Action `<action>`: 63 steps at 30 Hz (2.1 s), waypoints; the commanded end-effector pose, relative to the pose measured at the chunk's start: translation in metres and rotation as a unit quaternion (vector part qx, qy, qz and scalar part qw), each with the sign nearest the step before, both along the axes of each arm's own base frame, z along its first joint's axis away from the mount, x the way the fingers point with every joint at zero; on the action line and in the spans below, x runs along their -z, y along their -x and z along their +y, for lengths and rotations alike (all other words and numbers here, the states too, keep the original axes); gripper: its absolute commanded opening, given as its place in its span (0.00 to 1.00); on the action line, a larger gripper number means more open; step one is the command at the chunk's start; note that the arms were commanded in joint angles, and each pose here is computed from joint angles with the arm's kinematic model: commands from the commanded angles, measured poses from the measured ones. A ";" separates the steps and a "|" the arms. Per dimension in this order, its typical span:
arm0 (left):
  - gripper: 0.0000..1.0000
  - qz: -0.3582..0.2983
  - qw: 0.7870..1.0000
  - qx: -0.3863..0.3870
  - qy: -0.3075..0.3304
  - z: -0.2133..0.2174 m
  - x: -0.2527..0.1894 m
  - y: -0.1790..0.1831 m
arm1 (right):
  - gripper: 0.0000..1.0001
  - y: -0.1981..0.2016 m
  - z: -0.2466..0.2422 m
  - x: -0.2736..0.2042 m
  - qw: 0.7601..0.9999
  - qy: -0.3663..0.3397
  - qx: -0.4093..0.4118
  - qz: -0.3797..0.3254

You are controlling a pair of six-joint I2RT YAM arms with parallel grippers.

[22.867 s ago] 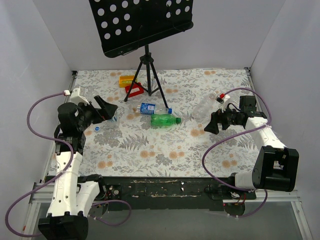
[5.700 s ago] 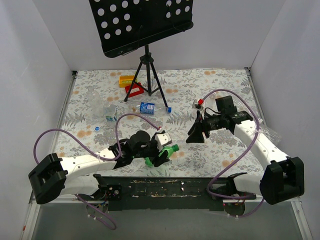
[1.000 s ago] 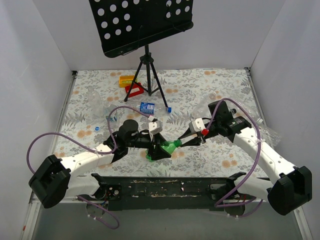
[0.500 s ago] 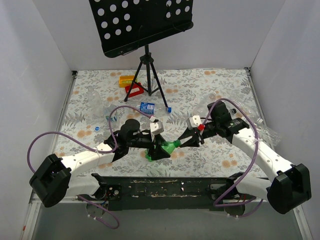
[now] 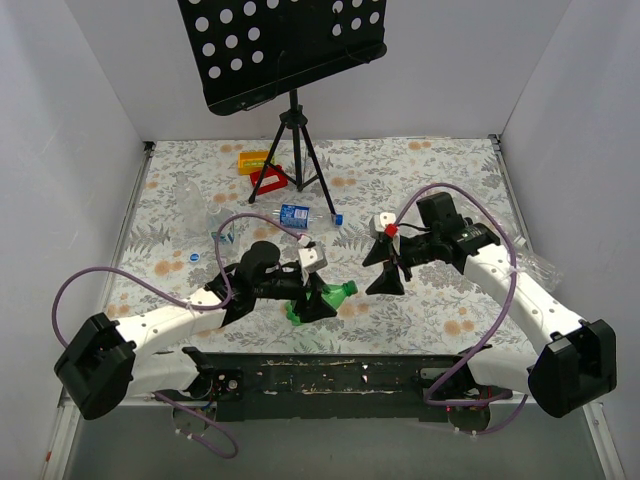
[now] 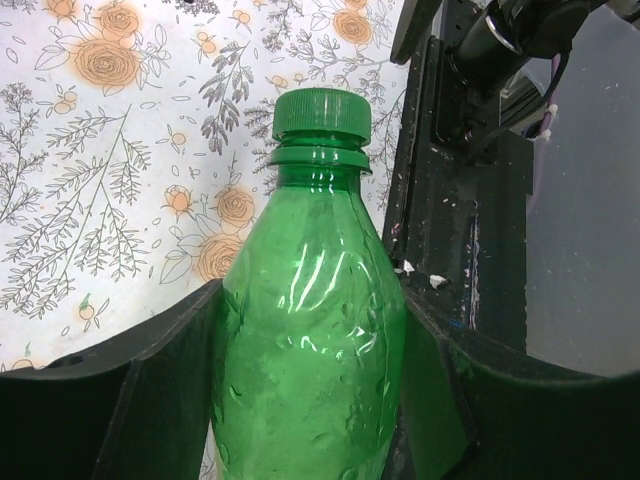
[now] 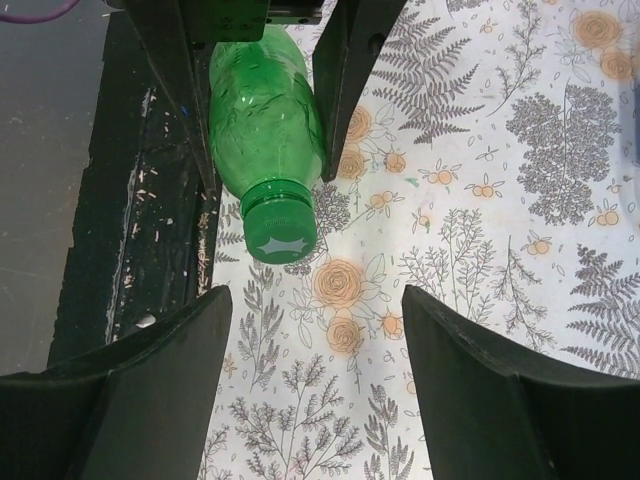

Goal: Unscrew the bottle caps
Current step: Unscrew the bottle cap from the plastic bottle.

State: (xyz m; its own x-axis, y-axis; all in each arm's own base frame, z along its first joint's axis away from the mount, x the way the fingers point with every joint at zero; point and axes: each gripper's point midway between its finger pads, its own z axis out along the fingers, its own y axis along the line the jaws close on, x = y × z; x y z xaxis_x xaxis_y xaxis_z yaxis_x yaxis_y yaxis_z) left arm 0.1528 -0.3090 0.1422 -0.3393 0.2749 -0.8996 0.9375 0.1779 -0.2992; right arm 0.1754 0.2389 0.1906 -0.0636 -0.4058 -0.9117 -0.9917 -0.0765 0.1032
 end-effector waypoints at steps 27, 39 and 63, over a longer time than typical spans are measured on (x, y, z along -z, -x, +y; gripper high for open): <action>0.09 -0.117 0.987 -0.102 -0.040 -0.010 -0.009 -0.011 | 0.76 -0.007 -0.006 -0.004 0.917 0.017 0.184 0.353; 0.09 -0.120 0.986 -0.106 -0.035 -0.022 -0.013 -0.015 | 0.74 0.000 0.013 0.013 0.890 0.041 0.141 0.431; 0.11 -0.103 0.992 -0.067 -0.017 -0.022 -0.013 0.003 | 0.19 0.013 0.015 0.010 0.932 0.033 0.059 0.355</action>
State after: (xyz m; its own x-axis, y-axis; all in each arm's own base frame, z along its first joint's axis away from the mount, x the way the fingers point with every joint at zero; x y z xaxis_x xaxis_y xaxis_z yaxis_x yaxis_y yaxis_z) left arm 0.1621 -0.3239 0.1318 -0.2176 0.3286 -0.9190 0.9185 0.3876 -0.0789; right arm 0.1694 0.2503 0.1653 -0.8132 -0.3653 -0.4531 -0.5405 0.1856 0.8206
